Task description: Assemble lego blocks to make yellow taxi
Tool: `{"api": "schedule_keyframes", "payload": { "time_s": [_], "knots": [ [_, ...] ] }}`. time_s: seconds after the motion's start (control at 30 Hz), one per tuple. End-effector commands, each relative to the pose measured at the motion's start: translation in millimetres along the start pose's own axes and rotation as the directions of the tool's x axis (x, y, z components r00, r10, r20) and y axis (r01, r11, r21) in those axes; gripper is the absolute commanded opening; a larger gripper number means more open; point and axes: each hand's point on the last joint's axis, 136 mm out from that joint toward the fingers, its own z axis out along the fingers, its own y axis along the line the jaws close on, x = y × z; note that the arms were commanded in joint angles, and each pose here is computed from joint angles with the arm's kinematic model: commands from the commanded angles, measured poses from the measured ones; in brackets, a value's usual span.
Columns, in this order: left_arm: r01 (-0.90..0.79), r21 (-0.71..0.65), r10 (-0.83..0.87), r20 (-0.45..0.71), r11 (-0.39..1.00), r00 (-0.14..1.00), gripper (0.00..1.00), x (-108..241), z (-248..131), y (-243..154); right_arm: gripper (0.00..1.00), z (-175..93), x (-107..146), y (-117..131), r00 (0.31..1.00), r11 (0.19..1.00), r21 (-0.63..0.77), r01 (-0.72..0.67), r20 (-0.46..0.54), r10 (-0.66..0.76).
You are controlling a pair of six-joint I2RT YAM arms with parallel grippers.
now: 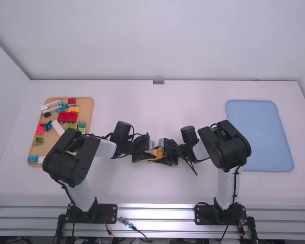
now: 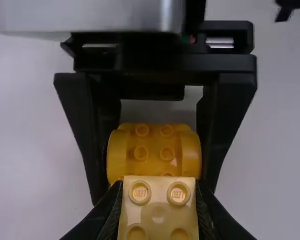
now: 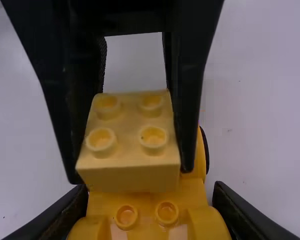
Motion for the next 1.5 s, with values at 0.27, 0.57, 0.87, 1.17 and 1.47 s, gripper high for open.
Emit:
{"api": "schedule_keyframes", "payload": {
  "time_s": [0.27,0.57,0.87,1.17,1.47],
  "knots": [
    [0.036,-0.011,-0.037,-0.090,0.999,0.995,0.03,19.8,3.4,0.9,0.52,1.0,2.5,4.4,1.000,0.999,-0.024,-0.023,0.012,0.023],
    [0.024,-0.021,-0.026,-0.082,0.999,0.996,0.55,14.5,1.3,4.0,0.52,0.9,2.7,4.6,1.000,0.999,-0.024,-0.023,0.011,0.024],
    [-0.012,-0.055,0.010,-0.020,0.998,1.000,0.73,-22.0,-16.9,9.0,0.52,1.2,3.1,4.4,1.000,0.999,-0.023,-0.025,0.009,0.025],
    [-0.060,-0.042,0.060,-0.009,0.997,0.998,0.02,-37.8,-28.0,0.2,0.53,1.0,3.1,4.4,1.000,0.999,-0.023,-0.025,0.009,0.025],
    [0.008,0.000,-0.008,-0.058,1.000,0.998,0.02,-3.8,-11.1,-4.0,0.52,1.0,2.7,4.7,1.000,0.999,-0.024,-0.024,0.011,0.024]
  ]
}}
